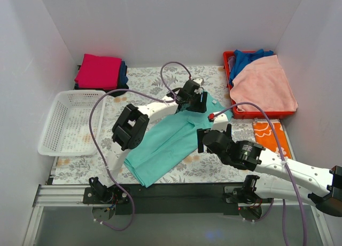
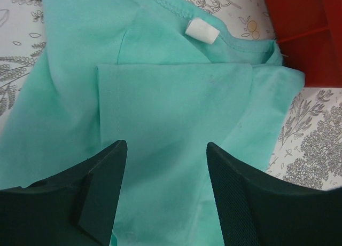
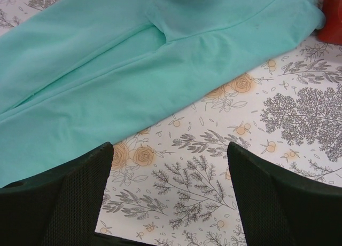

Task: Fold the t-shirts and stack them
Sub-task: Rotate the tshirt 90 degrees

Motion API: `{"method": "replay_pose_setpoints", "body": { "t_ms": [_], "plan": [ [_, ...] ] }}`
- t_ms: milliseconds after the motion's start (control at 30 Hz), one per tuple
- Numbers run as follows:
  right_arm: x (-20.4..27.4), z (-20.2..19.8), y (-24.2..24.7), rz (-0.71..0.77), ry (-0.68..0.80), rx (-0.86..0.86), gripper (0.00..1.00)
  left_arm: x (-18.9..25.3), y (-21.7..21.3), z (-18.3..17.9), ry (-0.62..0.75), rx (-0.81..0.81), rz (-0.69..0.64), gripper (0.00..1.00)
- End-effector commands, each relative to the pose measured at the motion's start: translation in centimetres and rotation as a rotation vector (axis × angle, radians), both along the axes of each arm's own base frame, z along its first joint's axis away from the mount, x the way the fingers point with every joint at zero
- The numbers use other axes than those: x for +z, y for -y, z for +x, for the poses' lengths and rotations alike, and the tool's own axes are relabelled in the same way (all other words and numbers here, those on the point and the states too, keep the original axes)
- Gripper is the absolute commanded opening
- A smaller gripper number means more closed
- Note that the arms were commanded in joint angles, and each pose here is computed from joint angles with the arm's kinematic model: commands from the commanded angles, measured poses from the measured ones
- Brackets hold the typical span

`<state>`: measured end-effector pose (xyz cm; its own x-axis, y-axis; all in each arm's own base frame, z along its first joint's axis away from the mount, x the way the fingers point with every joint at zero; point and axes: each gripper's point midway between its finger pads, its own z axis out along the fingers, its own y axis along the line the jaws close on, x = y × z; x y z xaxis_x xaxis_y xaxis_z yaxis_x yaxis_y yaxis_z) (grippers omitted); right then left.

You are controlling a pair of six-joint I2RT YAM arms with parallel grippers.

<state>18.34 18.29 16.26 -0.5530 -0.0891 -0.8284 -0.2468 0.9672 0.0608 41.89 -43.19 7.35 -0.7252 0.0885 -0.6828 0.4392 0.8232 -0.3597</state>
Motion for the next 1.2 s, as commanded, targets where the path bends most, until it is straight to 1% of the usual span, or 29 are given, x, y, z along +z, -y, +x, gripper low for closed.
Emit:
{"method": "replay_pose_setpoints", "body": {
  "t_ms": [0,67,167,200,233,267,333,367,400,467,500,567,600,733,833,900,967,1000,1033,1067,1133,1167],
  "plan": [
    [-0.5,0.2,0.8,-0.018,-0.002,-0.052,0.91,-1.2,0.5,0.3,-0.021,-0.015,0.01,0.6],
    [-0.7,0.2,0.8,-0.024,-0.004,-0.052,0.91,-2.1,0.4,0.5,-0.029,-0.01,0.022,0.6],
    [-1.0,0.2,0.9,-0.029,-0.009,-0.054,0.91,-3.8,-0.7,1.5,-0.02,0.062,0.083,0.6],
    [-1.0,0.2,0.9,-0.03,-0.01,-0.053,0.91,-4.0,-1.7,2.6,0.006,0.137,0.126,0.6],
    [-1.2,0.1,0.8,-0.032,-0.015,-0.054,0.91,-4.7,-2.3,3.1,0.01,0.173,0.155,0.61],
    [-1.2,0.2,0.8,-0.034,-0.014,-0.055,0.91,-4.9,-3.0,3.6,0.018,0.212,0.177,0.61],
    [-1.8,0.2,0.8,-0.059,-0.021,-0.055,0.91,-4.5,-4.9,5.5,0.046,0.344,0.219,0.61],
    [-1.9,0.2,0.8,-0.067,-0.024,-0.055,0.91,-5.4,-5.8,6.1,0.037,0.391,0.236,0.61],
    [-2.1,0.3,0.7,-0.077,-0.026,-0.055,0.91,-5.0,-7.0,7.2,0.032,0.451,0.243,0.61],
    [-2.6,0.4,0.6,-0.104,-0.038,-0.055,0.91,-6.1,-8.8,8.4,-0.005,0.564,0.233,0.61],
    [-2.8,0.4,0.5,-0.112,-0.042,-0.055,0.91,-6.5,-11.0,9.4,-0.035,0.625,0.243,0.61],
    [-3.3,0.3,0.3,-0.13,-0.058,-0.048,0.91,-6.4,-12.4,10.8,-0.057,0.696,0.203,0.61],
    [-3.5,0.3,0.2,-0.132,-0.065,-0.047,0.91,-6.8,-14.0,11.6,-0.065,0.737,0.205,0.61],
    [-4.5,0.2,0.2,-0.166,-0.084,-0.046,0.91,-5.9,-17.7,14.6,-0.024,0.828,0.19,0.61],
    [-5.1,0.2,-0.1,-0.188,-0.099,-0.042,0.91,-4.3,-19.7,17.2,0.013,0.827,0.145,0.61],
    [-5.2,0.4,-0.3,-0.198,-0.101,-0.041,0.91,-2.3,-20.3,19.1,0.065,0.788,0.113,0.61],
    [-5.7,0.4,-0.6,-0.216,-0.112,-0.038,0.91,0.5,-20.3,20.2,0.131,0.753,0.084,0.62],
    [-5.9,0.6,-1.0,-0.223,-0.117,-0.035,0.91,2.3,-19.3,21.0,0.194,0.658,0.071,0.62],
    [-5.9,0.6,-1.3,-0.223,-0.12,-0.033,0.91,3.6,-19.0,21.2,0.233,0.634,0.065,0.62],
    [-5.9,0.8,-1.5,-0.225,-0.12,-0.032,0.91,6.8,-19.0,21.3,0.295,0.618,0.051,0.64],
    [-5.9,1.0,-2.2,-0.226,-0.124,-0.029,0.91,9.8,-19.4,21.4,0.378,0.605,0.058,0.65],
    [-5.8,1.1,-2.4,-0.223,-0.123,-0.029,0.91,13.0,-19.8,21.0,0.425,0.613,0.04,0.67]
  ]
}}
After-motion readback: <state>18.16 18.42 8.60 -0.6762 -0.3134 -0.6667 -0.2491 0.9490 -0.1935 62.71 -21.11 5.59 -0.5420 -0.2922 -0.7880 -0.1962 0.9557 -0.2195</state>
